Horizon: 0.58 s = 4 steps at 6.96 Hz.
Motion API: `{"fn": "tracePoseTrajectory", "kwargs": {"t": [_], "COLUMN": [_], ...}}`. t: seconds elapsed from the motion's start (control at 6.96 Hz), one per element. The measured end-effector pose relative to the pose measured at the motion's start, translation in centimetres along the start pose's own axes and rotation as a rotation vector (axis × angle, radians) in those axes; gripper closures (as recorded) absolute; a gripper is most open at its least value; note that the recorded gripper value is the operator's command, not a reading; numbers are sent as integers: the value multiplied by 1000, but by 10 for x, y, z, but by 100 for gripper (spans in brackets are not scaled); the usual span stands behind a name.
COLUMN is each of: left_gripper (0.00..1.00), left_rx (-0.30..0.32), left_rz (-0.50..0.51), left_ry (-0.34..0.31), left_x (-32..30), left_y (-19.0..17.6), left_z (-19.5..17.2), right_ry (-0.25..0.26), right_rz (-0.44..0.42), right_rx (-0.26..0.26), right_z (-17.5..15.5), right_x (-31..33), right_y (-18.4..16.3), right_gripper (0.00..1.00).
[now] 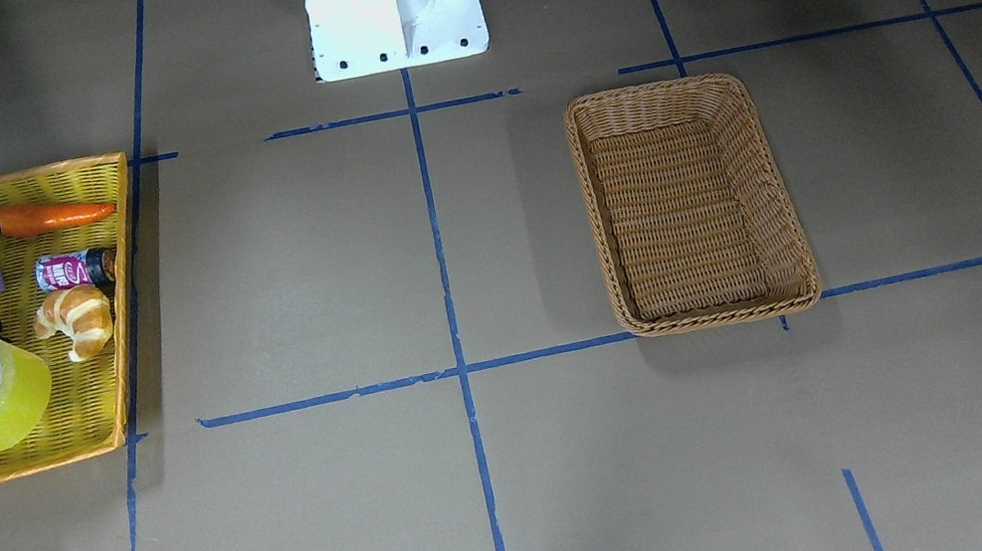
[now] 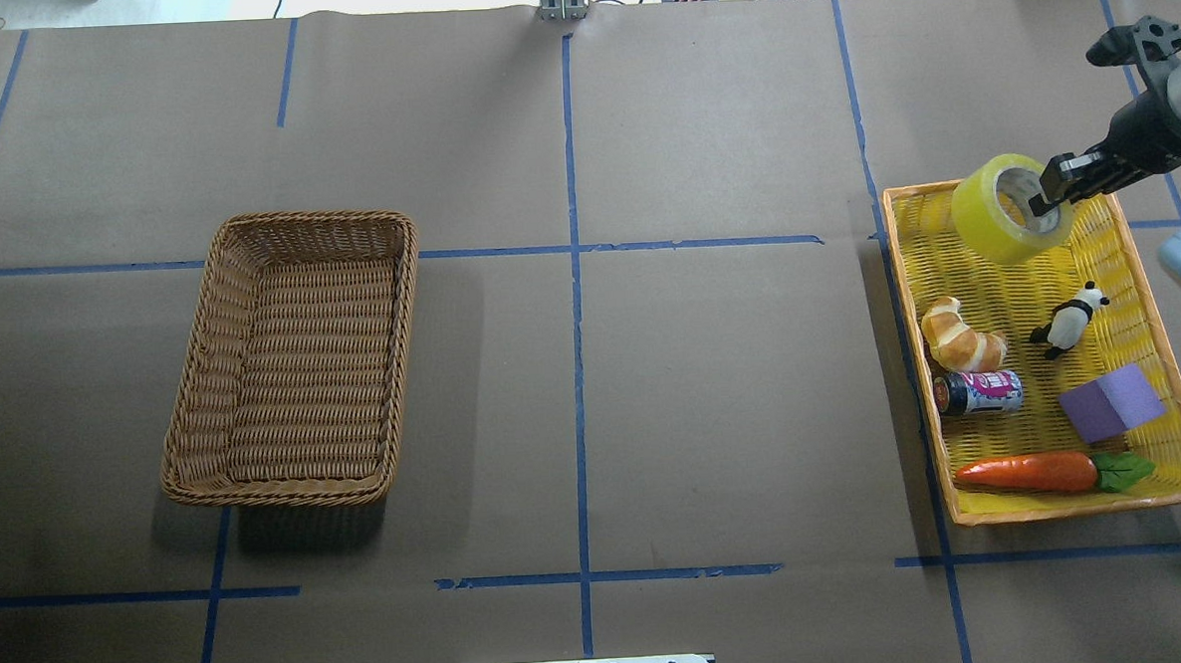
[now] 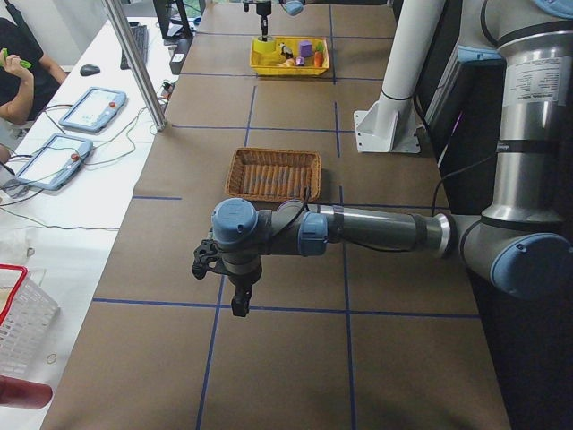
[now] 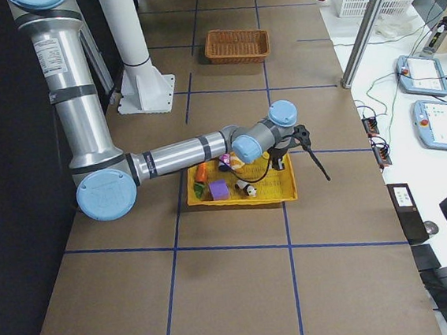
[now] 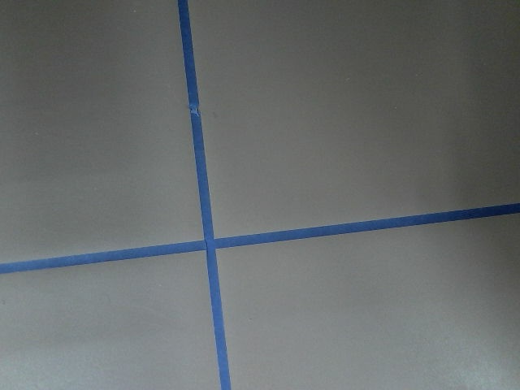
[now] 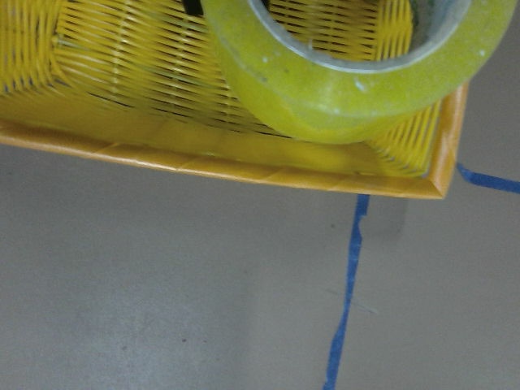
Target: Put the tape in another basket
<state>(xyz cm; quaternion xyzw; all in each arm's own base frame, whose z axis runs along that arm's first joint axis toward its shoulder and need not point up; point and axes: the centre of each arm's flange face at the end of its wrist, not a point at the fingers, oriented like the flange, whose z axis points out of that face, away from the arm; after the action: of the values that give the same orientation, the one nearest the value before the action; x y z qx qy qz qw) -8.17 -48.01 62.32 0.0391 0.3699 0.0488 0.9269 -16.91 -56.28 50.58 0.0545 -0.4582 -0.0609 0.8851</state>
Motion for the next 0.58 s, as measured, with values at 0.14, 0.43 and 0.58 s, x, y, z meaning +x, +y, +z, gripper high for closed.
{"fn": "tracePoseTrajectory", "kwargs": {"t": [0.14, 0.43, 0.58], "left_gripper": [0, 0, 0], "left_rx": [10, 24, 29], "left_rz": [-5, -52, -75], "left_ry": [2, 23, 46], "left_x": [9, 77, 126], "left_y": [-5, -41, -63], "left_z": [-4, -7, -3], "right_ry": [-28, -83, -115], "right_rz": [26, 90, 112], "right_rx": [10, 19, 24], "right_z": [-9, -19, -17], "right_x": [-15, -58, -80], "right_y": [-10, -30, -33], "right_gripper": [100, 100, 100]}}
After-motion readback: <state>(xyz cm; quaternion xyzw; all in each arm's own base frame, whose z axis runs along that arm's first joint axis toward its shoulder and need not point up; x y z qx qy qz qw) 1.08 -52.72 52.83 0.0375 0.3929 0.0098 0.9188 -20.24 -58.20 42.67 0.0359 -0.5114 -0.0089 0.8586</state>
